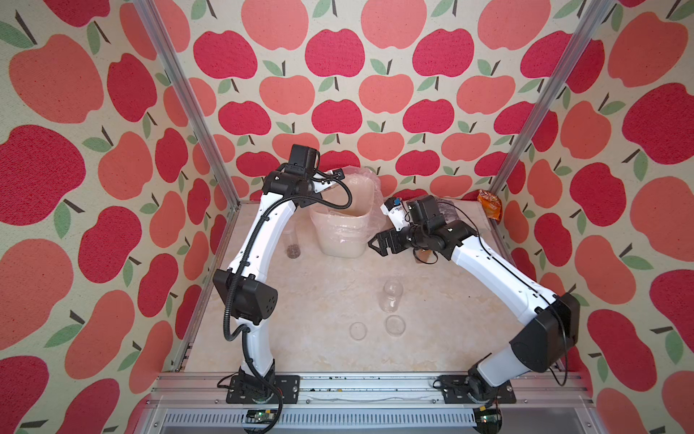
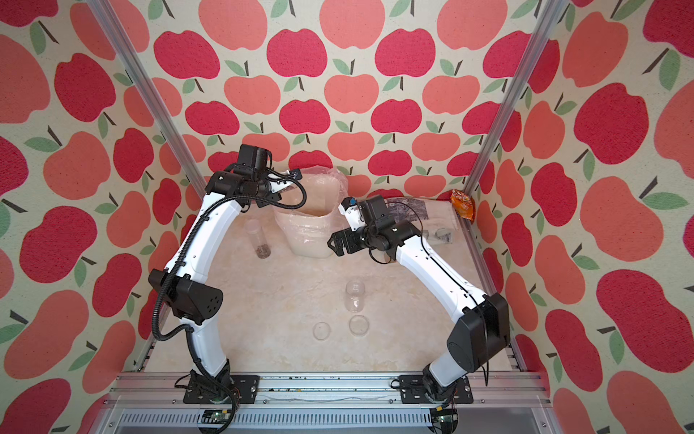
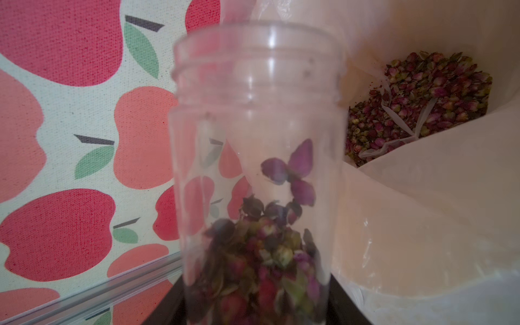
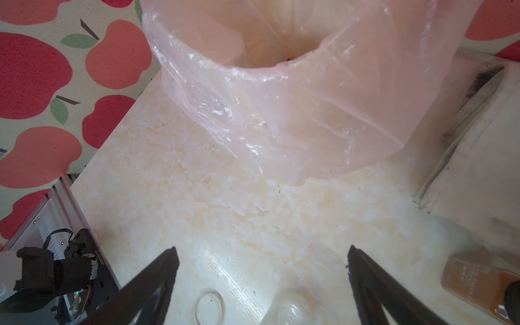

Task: Empty the moldy dried flower tea in the jars
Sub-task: Pour the moldy dried flower tea into the trash bin.

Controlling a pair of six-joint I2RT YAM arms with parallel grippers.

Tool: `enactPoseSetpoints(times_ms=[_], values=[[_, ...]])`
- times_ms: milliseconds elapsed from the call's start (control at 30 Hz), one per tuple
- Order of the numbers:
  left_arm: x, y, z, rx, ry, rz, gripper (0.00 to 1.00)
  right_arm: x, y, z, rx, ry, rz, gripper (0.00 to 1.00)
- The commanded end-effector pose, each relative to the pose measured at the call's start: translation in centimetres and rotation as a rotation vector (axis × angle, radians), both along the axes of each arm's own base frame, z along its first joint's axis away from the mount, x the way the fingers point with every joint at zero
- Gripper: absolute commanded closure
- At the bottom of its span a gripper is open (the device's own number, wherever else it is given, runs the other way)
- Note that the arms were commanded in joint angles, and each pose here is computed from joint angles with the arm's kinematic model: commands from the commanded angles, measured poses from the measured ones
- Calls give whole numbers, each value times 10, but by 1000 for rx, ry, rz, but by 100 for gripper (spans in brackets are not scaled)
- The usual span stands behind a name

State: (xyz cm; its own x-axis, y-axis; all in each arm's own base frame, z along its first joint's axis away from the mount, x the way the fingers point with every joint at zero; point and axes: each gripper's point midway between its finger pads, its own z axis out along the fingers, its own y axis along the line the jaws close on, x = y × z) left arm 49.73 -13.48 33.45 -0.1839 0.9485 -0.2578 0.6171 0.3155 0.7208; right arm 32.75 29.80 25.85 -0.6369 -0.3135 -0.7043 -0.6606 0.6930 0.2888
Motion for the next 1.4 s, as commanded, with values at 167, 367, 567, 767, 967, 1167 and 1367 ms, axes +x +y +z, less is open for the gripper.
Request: enactPoseSetpoints(times_ms=[167, 367, 567, 767, 967, 1167, 1367], values=[[17, -2, 8, 206, -78, -15, 100, 0, -12, 15, 30, -47, 4, 2], [31, -5, 8, 385, -145, -30, 100, 3, -22, 13, 37, -43, -17, 2], [40, -7, 9, 510, -197, -60, 100, 4, -26, 11, 47, -27, -26, 1], [43, -9, 8, 568, -220, -84, 100, 4, -27, 10, 55, -17, -32, 1], [42, -11, 12, 579, -233, -98, 100, 5, -29, 10, 60, -19, -36, 1], [39, -23, 14, 573, -262, -117, 100, 5, -29, 11, 69, -15, -39, 1], [38, -21, 13, 591, -254, -115, 100, 5, -32, 13, 73, -18, -44, 1]])
